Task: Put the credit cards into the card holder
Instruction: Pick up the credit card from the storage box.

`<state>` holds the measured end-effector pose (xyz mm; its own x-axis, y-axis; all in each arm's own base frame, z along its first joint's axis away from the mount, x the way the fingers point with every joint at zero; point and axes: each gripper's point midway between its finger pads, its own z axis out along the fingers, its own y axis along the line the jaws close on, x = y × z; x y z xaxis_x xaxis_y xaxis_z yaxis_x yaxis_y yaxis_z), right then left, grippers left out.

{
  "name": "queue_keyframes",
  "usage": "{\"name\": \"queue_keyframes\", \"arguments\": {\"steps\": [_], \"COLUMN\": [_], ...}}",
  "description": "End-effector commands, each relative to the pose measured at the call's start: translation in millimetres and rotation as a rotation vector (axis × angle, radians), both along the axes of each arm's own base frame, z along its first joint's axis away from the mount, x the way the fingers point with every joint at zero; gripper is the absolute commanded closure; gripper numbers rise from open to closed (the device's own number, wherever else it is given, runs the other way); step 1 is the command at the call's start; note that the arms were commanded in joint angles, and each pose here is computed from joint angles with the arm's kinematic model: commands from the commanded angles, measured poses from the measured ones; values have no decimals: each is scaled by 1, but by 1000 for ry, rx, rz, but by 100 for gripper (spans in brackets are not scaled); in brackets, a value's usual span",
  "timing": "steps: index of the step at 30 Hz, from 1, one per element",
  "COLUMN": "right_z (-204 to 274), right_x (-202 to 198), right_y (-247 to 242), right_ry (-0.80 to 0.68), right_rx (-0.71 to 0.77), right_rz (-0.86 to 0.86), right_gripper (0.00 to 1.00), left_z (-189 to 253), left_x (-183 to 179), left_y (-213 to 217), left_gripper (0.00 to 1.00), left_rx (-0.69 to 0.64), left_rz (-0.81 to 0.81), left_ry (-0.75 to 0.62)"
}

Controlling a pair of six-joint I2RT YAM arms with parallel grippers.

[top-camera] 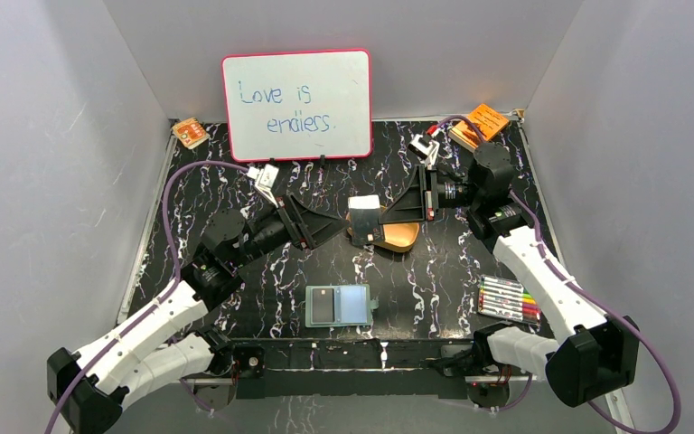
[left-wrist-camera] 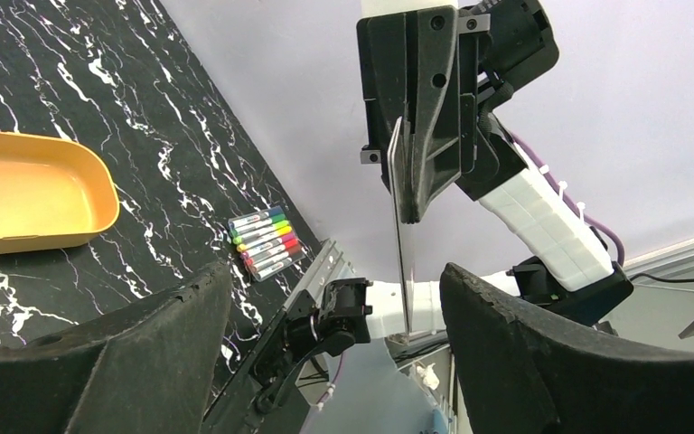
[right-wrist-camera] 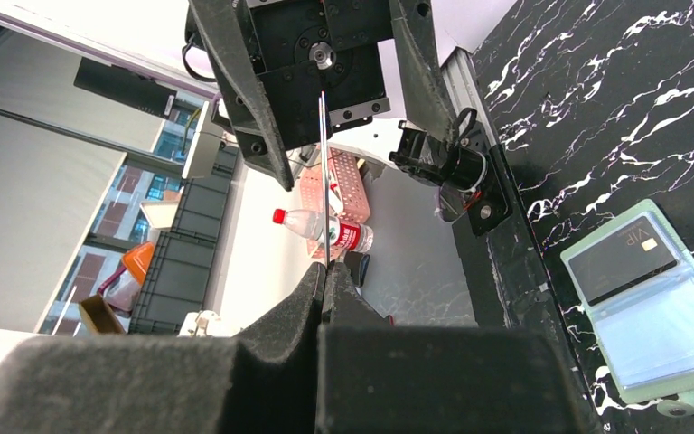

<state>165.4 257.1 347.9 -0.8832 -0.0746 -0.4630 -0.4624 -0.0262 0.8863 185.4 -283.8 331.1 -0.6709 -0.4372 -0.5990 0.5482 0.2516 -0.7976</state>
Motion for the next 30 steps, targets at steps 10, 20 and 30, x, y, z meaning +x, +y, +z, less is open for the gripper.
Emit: {"name": "queue_keyframes", "arguments": {"steps": [10, 20, 30], "right_z": [18, 22, 22], "right_x": [-10, -13, -17], "right_y": [-1, 1, 6], "right_ry": [-90, -100, -90], "right_rx": [46, 55, 55], "right_rz": [36, 45, 58], "right_gripper": [100, 100, 100], "left_z": [-5, -13, -1], "left_x": [-2, -2, -6], "left_y": [-3, -3, -13], "left_gripper": [23, 28, 28], "left_rx": [10, 18, -21], "left_rz": [-22, -20, -82], "left_ry": [-21, -6, -20]}}
